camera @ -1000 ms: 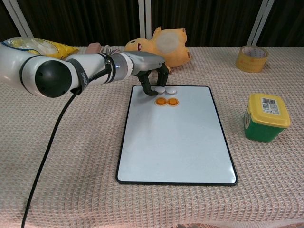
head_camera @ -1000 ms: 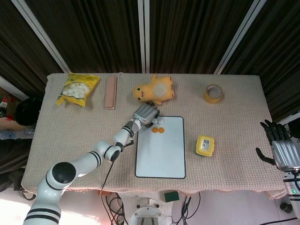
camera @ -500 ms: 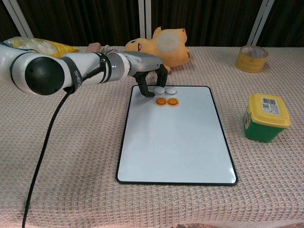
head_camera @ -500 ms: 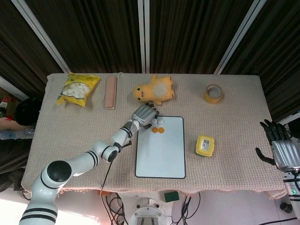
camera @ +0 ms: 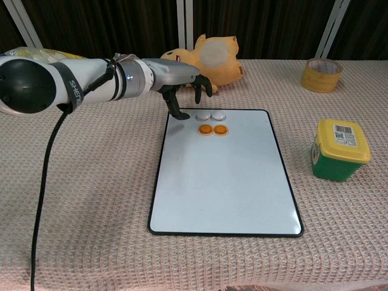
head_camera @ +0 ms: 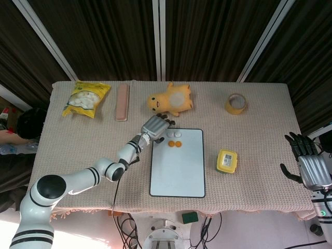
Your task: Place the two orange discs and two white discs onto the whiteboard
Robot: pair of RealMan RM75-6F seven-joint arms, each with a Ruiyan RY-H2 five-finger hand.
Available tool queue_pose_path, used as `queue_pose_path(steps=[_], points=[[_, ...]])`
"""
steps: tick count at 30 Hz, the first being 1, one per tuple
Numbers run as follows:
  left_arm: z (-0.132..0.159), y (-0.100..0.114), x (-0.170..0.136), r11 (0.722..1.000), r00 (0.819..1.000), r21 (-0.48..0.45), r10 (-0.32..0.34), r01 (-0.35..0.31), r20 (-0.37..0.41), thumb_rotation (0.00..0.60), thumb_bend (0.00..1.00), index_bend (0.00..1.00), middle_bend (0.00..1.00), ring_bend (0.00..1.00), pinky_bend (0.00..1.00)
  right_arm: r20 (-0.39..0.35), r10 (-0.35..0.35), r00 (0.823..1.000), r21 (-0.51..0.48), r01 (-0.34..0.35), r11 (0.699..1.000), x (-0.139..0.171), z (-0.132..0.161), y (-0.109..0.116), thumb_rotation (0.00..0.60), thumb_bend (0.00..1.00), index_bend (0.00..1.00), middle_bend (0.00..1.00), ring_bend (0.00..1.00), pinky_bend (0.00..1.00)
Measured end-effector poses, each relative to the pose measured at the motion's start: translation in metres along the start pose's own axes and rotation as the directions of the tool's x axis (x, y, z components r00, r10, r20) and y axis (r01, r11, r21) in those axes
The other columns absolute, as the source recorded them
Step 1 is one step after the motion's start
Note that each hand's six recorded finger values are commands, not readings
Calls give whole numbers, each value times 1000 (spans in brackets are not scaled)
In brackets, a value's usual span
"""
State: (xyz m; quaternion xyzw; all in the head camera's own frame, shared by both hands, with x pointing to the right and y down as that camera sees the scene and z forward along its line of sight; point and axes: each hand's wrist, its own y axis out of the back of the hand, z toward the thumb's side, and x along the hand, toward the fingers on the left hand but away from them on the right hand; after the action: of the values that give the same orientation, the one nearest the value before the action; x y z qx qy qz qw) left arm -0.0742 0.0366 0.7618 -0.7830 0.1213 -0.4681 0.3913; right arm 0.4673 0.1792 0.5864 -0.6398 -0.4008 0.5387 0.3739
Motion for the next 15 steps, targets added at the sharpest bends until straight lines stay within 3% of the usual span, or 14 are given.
queue_pose_path(steps=[5,9,12,15], points=[[-8,4,-25,1000,1000,20,-1,1,11,599,302,234,268,121,177,-1,4,1000,-1,-4,1000,1,0,-1,600,343,0,0,0,0],[-17,11,-59,999,999,8,42,-42,2,599,286,243,283,121,167,-8,5,1000,-5,-5,1000,0,1,-3,600,343,0,0,0,0],[-29,20,-92,992,992,-16,121,-122,-36,546,284,243,273,121,164,-16,10,1000,-9,-10,1000,1,3,-6,600,343,0,0,0,0],[-59,26,-133,972,966,-12,231,-234,-120,485,283,245,247,113,160,-18,19,1000,-6,-19,1000,2,4,-11,600,347,0,0,0,0]])
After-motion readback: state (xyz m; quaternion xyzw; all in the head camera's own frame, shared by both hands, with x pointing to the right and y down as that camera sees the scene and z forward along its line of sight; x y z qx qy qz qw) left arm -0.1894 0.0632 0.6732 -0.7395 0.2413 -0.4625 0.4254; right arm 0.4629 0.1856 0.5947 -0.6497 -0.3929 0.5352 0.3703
